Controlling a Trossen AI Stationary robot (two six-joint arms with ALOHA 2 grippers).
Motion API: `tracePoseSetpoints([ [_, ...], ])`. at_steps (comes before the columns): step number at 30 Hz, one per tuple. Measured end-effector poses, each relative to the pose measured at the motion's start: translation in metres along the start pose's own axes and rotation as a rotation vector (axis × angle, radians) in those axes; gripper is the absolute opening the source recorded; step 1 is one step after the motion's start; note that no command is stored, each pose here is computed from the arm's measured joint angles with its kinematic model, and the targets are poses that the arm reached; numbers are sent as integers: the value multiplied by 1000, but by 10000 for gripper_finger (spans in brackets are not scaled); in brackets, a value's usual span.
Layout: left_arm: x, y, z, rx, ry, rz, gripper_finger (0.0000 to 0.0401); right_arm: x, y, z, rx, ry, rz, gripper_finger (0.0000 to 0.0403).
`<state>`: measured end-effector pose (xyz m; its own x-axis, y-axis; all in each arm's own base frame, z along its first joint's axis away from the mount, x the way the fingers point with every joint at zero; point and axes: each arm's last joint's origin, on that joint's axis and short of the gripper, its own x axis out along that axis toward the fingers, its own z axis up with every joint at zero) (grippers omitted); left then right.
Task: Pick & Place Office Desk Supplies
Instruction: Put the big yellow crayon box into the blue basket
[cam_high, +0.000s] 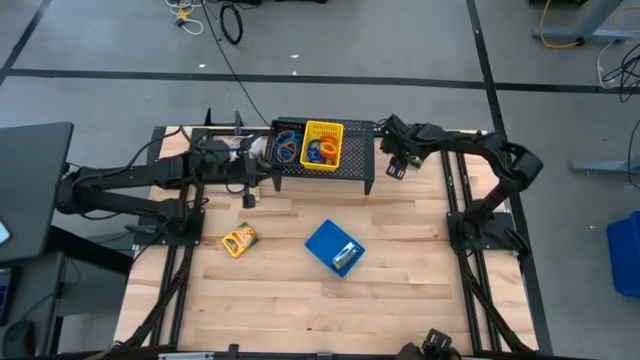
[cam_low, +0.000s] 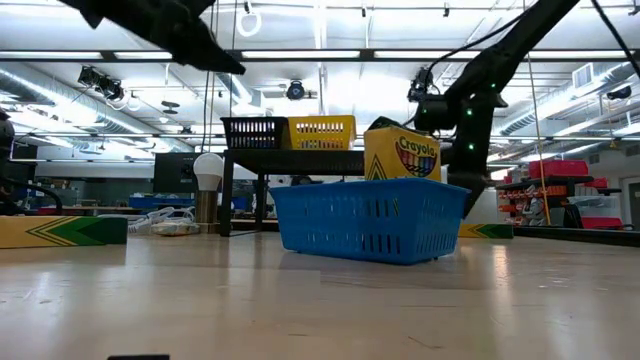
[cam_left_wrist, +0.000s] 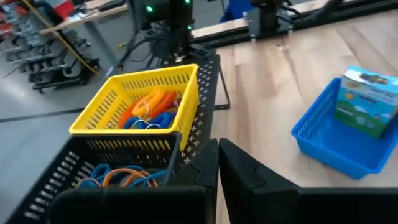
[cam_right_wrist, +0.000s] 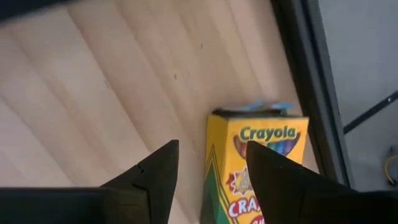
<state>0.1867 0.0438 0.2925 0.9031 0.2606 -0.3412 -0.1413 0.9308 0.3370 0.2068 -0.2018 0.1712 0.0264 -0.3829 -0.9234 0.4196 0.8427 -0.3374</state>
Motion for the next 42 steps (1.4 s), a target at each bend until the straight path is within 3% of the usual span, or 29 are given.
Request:
tracePoseSetpoints([
  [6, 4, 2, -20, -57, 13, 58, 20, 7, 2, -4, -13, 57, 1, 197],
  [17, 6, 1, -24, -79, -9, 61, 20, 26, -6, -17, -22, 144, 6, 181],
  [21, 6, 1, -24, -87, -10, 60, 20, 34, -5, -22, -17, 172, -25, 138],
  [27, 6, 1, -24, -91, -10, 61, 20, 31, 2, -22, -7, 196, -67, 17],
  [35, 6, 1, -24, -96, -12, 61, 20, 22, 28, -26, -42, 283, 10, 2],
  [42, 6, 0, -23, -113, -17, 48, 20, -5, 72, -25, -75, 276, 125, 0],
])
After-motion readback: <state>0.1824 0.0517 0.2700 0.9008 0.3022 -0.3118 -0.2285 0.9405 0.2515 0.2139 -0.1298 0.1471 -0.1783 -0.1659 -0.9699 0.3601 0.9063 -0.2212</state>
